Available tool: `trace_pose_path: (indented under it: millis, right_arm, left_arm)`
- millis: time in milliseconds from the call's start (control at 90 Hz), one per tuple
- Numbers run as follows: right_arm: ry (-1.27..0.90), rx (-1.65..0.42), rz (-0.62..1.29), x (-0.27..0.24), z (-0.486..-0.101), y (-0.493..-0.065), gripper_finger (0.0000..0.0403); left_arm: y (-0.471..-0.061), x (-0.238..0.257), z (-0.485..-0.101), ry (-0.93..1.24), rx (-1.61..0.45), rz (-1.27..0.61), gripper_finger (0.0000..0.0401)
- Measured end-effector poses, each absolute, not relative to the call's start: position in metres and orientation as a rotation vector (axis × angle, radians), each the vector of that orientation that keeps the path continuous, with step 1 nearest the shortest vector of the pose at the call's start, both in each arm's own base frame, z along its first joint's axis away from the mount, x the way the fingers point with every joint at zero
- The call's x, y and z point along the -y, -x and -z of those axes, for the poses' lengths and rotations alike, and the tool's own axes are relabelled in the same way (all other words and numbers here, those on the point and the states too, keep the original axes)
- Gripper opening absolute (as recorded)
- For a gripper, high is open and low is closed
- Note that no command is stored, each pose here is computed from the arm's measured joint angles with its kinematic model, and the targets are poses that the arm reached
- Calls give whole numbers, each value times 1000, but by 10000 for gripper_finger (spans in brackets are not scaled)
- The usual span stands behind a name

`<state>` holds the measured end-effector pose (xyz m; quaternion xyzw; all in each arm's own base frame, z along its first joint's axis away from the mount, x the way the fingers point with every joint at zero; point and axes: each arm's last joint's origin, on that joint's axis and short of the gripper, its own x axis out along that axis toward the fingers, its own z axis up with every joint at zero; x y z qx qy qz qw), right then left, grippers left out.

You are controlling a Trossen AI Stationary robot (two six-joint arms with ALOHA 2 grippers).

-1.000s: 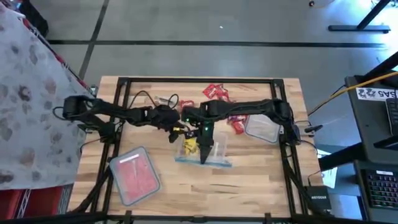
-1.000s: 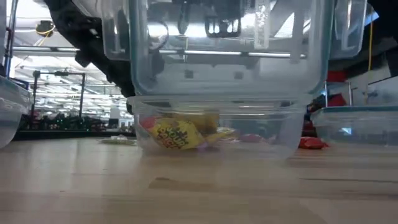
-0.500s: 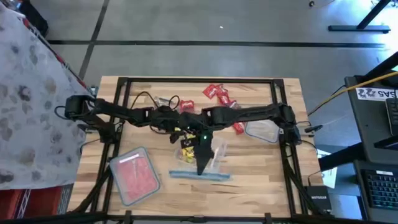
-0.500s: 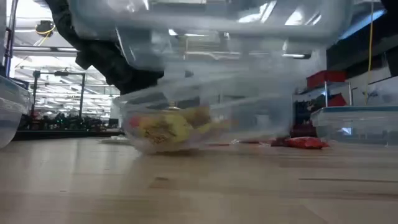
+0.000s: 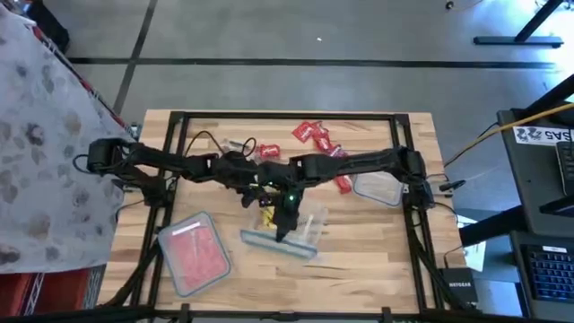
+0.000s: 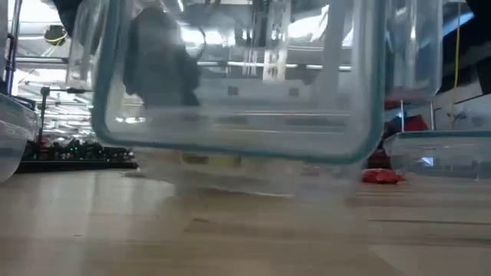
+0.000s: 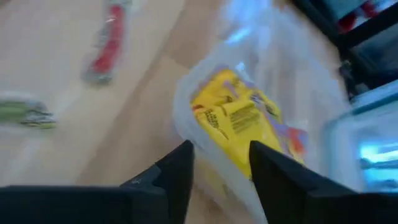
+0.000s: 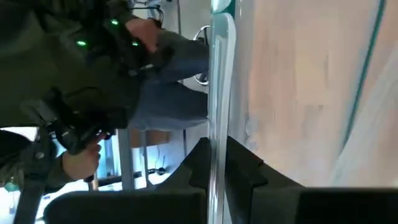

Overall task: Sort candy
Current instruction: Put the red candy into the rectangular transparent bin

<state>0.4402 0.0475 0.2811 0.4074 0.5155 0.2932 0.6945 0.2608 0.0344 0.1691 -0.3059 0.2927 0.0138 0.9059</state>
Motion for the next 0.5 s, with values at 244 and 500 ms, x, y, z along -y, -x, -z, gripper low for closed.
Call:
trace_pose_path:
  millis: [244,500]
  right_arm:
    - [-888,-1139,-629,-36,-295,-430,5]
    - [-912,-1195,-646,-27,-316,-404,5]
  left_arm:
    - [-246,-30,-204,624,-487,-46,136]
    - [-242,-36,-211,553,-425,-147,136]
